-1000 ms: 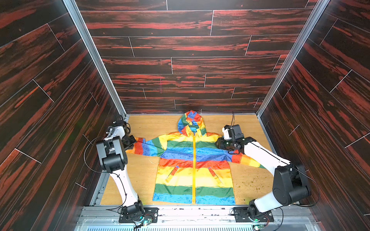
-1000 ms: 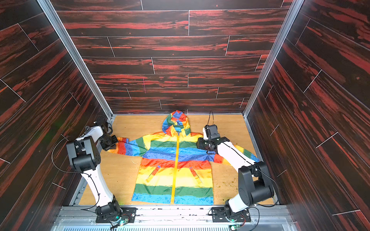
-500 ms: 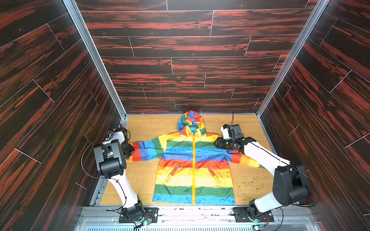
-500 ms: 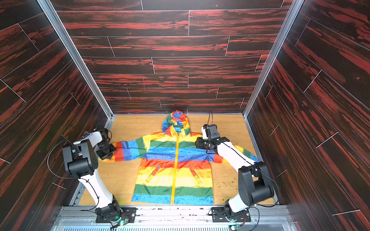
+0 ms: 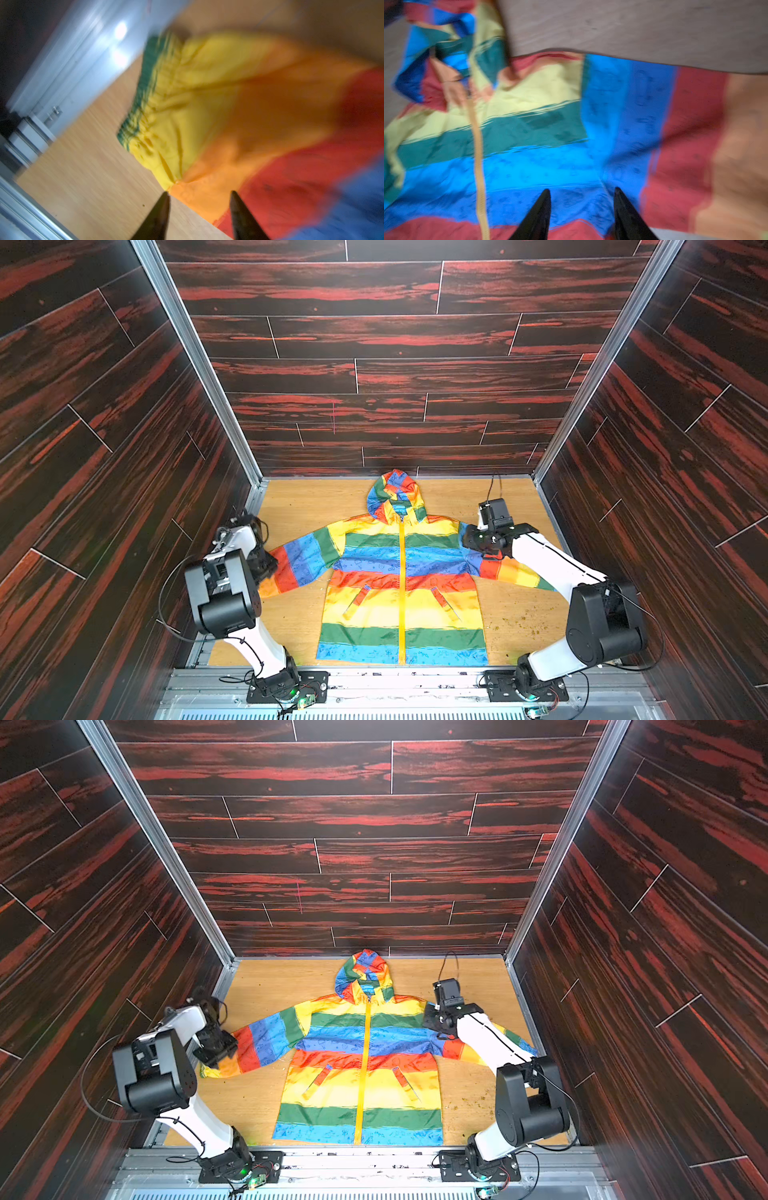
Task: Unzip the jacket
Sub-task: Flatten out the jacket at the center of the board.
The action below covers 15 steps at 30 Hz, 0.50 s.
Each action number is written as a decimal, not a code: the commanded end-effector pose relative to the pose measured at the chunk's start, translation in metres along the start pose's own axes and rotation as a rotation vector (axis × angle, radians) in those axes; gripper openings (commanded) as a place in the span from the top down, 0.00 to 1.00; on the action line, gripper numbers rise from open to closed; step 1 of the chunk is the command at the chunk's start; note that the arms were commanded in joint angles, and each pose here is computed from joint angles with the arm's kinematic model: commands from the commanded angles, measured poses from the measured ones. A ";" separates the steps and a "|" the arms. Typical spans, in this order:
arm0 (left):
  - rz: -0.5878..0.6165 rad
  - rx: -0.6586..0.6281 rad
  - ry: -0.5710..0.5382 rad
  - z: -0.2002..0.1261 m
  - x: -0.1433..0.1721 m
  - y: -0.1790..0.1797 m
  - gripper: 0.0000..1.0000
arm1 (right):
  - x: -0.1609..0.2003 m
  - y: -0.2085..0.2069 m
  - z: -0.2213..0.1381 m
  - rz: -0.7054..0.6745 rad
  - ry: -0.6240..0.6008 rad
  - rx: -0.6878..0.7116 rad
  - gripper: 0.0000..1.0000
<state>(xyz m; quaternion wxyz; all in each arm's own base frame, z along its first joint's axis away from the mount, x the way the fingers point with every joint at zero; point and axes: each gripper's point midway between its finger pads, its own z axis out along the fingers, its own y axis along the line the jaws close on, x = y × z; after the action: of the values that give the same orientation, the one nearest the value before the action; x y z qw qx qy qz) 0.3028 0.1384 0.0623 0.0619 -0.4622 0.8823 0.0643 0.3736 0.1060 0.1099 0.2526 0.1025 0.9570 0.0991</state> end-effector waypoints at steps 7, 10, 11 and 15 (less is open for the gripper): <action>0.461 0.501 -0.180 -0.097 0.032 -0.178 0.32 | 0.012 0.028 0.034 -0.067 0.211 -0.086 0.71; 0.573 0.524 -0.126 -0.083 0.062 -0.219 0.37 | 0.011 0.035 0.045 -0.089 0.238 -0.106 0.80; 0.589 0.538 -0.112 -0.079 0.069 -0.229 0.39 | 0.012 0.033 0.051 -0.092 0.250 -0.093 0.81; 0.629 0.531 -0.057 -0.053 0.089 -0.249 0.42 | 0.012 0.028 0.071 -0.094 0.277 -0.053 0.82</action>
<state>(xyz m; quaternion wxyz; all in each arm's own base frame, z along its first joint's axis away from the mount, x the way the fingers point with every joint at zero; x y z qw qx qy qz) 0.4508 -0.0788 0.0959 0.1942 -0.1443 0.9623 -0.1242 0.4050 0.1426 0.0707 0.1590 0.0461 0.9773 0.1325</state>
